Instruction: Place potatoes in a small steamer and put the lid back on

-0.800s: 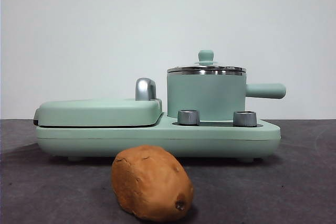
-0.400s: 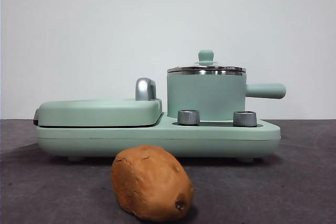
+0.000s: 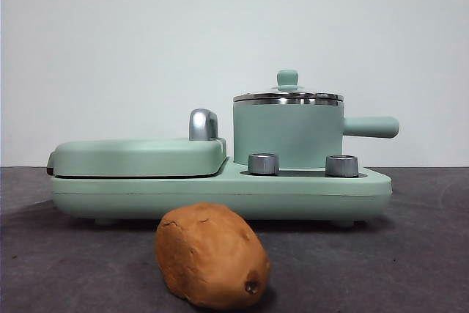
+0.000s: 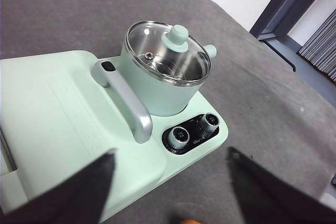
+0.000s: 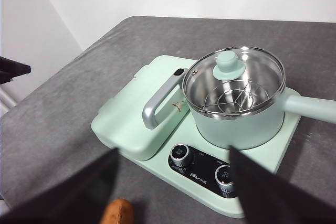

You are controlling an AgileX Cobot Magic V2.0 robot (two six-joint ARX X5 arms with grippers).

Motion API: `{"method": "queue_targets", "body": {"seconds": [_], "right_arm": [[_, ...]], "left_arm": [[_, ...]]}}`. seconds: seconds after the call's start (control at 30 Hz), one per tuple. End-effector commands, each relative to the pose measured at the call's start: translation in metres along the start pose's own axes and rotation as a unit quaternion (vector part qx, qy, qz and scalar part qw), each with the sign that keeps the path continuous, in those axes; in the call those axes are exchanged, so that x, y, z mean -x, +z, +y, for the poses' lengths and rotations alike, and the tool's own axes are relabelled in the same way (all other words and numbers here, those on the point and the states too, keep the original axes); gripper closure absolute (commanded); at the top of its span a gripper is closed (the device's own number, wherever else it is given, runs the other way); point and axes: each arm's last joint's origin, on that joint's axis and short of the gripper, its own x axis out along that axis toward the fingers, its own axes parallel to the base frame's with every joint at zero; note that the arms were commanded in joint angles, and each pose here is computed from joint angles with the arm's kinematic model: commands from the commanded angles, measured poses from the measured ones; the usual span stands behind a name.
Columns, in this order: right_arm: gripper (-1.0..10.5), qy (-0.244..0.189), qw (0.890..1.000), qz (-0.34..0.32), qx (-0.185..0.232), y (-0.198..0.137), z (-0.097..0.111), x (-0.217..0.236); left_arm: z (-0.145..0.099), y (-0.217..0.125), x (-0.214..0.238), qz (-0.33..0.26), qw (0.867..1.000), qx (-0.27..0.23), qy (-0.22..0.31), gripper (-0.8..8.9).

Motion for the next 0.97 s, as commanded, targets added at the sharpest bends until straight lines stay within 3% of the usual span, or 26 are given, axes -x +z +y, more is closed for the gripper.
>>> {"method": "queue_targets", "body": {"seconds": [0.03,0.73,0.97], "right_arm": [[4.9,0.003,1.000,-0.006,0.004,0.004,0.002,0.001],[4.8,0.002,1.000,0.002,-0.004,0.002,0.002,0.001],[4.8,0.002,0.999,0.013,-0.030,0.000,0.002,0.002]], "left_arm": [[-0.002,0.006,0.001,-0.011,1.000,-0.013,-0.002,3.98],[-0.005,0.004,-0.002,0.005,1.000,0.010,-0.013,4.08],[-0.001,0.013,-0.023,0.037,0.999,0.021,-0.023,4.05]]}}
